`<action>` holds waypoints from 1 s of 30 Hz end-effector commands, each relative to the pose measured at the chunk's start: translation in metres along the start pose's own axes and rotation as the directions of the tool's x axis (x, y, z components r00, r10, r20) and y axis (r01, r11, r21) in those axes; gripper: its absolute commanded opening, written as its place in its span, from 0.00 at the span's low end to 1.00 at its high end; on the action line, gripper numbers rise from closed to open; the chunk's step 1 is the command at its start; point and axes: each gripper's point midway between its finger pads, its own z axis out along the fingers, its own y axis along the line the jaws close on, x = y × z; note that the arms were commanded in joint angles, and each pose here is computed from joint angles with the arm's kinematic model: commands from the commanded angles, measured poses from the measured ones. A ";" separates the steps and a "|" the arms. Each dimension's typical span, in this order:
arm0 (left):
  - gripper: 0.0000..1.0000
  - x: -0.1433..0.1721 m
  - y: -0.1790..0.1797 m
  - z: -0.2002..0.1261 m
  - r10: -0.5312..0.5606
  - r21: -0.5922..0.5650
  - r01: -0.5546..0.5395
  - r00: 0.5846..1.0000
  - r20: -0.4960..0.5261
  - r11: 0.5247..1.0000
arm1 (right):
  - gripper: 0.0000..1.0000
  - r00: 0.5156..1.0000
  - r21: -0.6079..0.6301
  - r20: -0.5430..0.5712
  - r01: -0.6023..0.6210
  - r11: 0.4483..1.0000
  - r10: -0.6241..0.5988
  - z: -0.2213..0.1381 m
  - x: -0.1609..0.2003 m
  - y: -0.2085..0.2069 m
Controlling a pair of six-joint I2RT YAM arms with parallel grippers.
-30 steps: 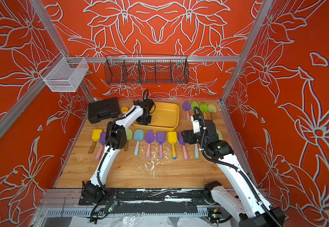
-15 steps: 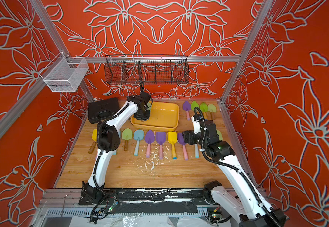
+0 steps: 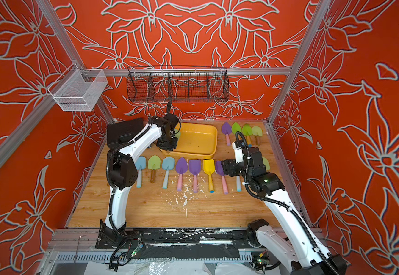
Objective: Take the shovel out of the storage box
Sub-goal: Pick up the shovel from the storage box, then place the shovel at the center of the board.
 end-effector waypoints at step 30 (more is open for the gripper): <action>0.00 0.158 0.178 -0.058 -0.112 -0.039 0.119 0.981 0.157 0.992 | 0.88 0.993 0.003 0.073 0.089 0.996 -0.089 0.000 0.010 -0.005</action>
